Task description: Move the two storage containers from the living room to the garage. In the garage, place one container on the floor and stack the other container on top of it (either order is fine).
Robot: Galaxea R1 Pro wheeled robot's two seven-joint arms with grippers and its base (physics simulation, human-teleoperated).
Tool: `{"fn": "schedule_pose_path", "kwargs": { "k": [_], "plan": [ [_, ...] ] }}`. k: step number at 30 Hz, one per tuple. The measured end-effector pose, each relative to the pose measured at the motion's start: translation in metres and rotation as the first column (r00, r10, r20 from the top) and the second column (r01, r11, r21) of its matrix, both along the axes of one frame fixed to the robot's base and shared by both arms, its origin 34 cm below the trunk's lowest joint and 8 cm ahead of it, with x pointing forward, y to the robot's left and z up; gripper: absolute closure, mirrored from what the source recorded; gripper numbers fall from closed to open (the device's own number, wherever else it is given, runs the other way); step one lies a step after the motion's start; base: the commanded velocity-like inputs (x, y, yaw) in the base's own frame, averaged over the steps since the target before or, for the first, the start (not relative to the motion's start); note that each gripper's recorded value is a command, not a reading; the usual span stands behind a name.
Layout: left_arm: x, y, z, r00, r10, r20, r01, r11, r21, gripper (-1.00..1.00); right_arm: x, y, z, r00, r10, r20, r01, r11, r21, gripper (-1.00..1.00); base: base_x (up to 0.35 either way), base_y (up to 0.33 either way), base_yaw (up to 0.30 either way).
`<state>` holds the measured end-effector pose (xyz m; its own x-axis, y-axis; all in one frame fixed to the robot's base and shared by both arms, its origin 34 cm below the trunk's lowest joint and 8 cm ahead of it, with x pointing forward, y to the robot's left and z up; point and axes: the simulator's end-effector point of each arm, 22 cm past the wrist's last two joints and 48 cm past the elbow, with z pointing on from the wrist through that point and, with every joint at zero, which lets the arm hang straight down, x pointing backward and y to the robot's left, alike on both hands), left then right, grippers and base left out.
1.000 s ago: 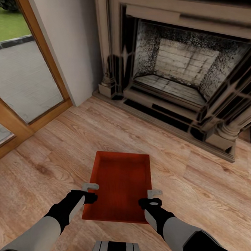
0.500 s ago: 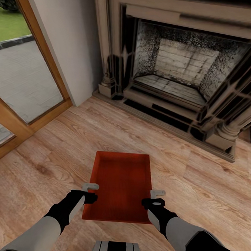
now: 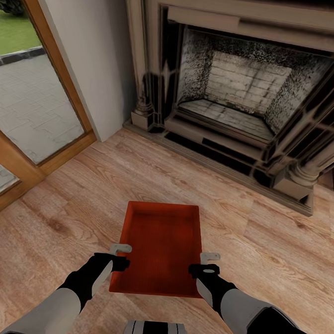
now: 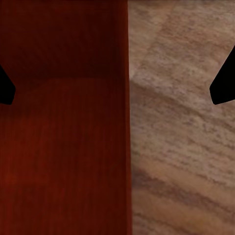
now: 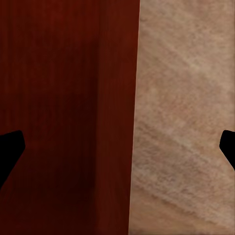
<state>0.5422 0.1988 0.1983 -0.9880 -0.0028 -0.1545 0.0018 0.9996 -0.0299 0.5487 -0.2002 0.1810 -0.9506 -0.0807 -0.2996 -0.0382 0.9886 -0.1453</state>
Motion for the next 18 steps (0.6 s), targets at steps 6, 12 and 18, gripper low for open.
{"fn": "schedule_pose_path", "kwargs": {
  "k": [6, 12, 18],
  "plan": [
    [-0.0003, 0.0002, -0.0021, 1.000, 0.000, 0.000, 0.000, 1.000, 0.000, -1.00, -0.0007, -0.0002, -0.0022, 1.000, 0.000, -0.001, 0.000, 1.000, 0.000, -1.00, 0.000, 0.000, 0.000],
    [-0.0016, 0.0006, -0.0087, 1.000, 0.000, 0.001, 0.000, 1.000, 0.001, -1.00, -0.0020, 0.0000, -0.0088, 1.000, 0.000, 0.000, 0.000, 1.000, 0.000, -1.00, 0.000, 0.000, 0.000],
    [-0.0022, 0.0011, -0.0090, 1.000, 0.000, -0.001, 0.000, 1.000, 0.001, -1.00, -0.0021, -0.0001, -0.0088, 1.000, 0.000, 0.000, 0.000, 1.000, 0.000, -1.00, 0.000, 0.000, 0.000]
  ]
}}
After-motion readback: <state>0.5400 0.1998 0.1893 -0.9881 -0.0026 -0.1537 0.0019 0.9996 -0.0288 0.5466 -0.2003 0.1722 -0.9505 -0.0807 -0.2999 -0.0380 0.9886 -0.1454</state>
